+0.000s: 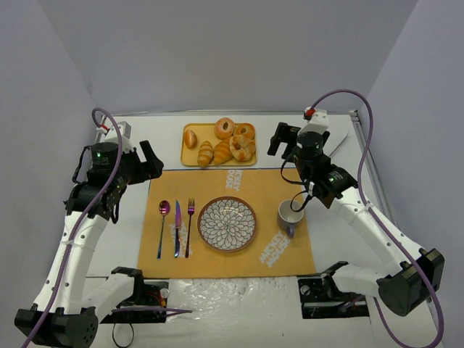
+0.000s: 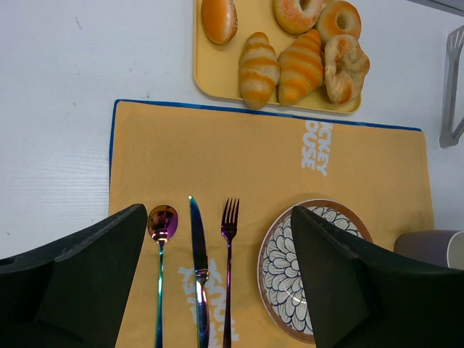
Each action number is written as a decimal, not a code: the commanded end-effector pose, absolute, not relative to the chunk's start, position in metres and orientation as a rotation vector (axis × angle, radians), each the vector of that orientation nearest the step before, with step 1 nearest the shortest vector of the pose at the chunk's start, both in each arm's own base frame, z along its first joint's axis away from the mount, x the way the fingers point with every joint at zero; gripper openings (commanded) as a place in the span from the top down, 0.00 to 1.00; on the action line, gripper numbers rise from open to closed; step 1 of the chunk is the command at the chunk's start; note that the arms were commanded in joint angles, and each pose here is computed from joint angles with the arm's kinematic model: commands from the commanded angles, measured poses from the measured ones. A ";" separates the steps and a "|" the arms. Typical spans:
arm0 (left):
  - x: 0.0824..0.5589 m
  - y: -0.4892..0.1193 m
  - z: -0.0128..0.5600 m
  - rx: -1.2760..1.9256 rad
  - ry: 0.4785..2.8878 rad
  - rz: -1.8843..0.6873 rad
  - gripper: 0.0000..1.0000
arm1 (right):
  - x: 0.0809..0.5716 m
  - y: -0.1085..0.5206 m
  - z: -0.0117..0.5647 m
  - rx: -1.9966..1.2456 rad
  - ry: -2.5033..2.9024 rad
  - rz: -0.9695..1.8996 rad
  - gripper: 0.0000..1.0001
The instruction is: Place the bread
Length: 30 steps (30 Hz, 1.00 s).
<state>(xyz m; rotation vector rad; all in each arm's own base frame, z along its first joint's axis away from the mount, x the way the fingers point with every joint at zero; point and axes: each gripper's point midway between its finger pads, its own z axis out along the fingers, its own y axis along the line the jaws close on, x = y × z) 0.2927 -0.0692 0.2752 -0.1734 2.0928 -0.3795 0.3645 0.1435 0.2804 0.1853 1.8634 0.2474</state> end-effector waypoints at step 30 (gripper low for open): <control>0.300 -0.072 0.296 -0.150 2.008 -0.404 0.23 | 0.506 -0.022 0.134 0.614 2.162 -0.229 0.00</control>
